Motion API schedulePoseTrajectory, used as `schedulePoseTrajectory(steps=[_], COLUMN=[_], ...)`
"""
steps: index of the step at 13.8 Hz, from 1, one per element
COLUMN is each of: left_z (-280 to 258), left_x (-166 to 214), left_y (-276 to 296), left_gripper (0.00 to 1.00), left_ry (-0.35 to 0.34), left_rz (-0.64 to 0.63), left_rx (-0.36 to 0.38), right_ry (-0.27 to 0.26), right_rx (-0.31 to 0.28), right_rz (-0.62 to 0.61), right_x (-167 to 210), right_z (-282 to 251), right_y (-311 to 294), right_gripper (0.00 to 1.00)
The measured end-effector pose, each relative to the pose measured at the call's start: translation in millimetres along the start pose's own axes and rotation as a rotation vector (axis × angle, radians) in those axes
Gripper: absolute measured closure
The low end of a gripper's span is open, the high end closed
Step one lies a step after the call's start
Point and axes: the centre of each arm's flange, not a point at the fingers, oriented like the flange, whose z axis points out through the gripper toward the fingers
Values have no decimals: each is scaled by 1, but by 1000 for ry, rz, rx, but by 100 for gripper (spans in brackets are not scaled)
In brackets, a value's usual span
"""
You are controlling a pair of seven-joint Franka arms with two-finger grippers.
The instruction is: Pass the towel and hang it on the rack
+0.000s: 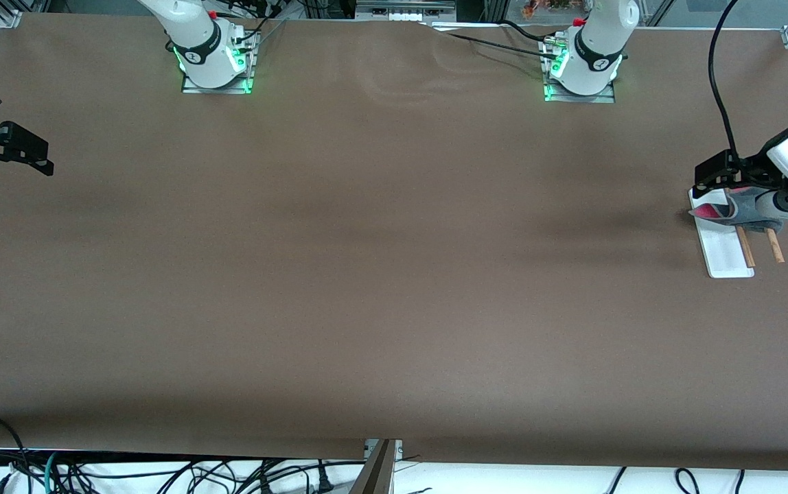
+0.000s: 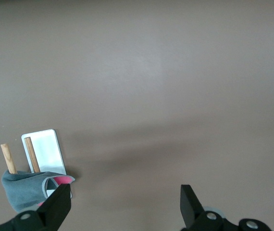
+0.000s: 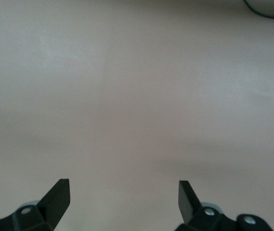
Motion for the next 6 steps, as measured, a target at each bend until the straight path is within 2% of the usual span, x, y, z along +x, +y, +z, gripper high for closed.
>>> schedulePoseTrajectory(steps=[6], left_z=[37], left_x=[-24], left_y=[-12], left_gripper=[0], left_ry=[32], left_rz=[-34], left_rx=[13], right_ry=[0], right_rx=[0], right_rz=[-1], right_x=[1], right_z=[1], right_y=[0], right_gripper=[0])
